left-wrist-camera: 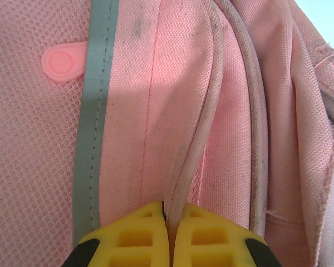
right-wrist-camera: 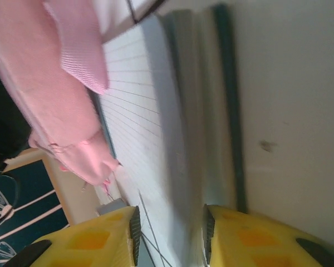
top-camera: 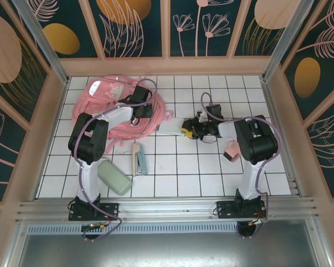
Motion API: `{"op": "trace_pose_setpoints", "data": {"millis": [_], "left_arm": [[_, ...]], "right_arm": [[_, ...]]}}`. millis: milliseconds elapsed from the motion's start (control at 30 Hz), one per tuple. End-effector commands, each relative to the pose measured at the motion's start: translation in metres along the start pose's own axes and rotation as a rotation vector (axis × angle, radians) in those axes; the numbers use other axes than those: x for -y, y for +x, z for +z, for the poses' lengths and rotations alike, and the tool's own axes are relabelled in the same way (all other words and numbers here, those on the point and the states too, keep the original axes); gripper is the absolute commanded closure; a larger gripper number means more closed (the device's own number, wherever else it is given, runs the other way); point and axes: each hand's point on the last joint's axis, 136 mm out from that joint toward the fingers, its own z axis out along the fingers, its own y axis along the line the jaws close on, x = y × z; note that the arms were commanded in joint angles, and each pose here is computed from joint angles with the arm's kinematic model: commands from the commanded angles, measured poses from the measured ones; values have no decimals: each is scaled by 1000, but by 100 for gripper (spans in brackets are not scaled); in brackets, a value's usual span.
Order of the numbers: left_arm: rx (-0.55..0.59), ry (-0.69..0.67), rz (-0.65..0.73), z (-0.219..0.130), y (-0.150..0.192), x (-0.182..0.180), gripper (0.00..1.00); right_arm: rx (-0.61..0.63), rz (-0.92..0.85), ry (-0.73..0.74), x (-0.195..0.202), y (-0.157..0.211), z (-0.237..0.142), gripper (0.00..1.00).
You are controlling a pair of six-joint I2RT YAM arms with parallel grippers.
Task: Pack the student bag
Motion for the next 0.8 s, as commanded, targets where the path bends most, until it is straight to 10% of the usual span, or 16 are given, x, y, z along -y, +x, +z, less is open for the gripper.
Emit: {"op": "trace_pose_setpoints", "data": {"millis": [0, 767], "left_arm": [[-180, 171, 53, 15, 59, 48, 100], [-129, 139, 69, 1, 44, 42, 100]], "right_arm": [[-7, -81, -88, -25, -4, 13, 62], [-61, -219, 256, -27, -18, 22, 64]]}}
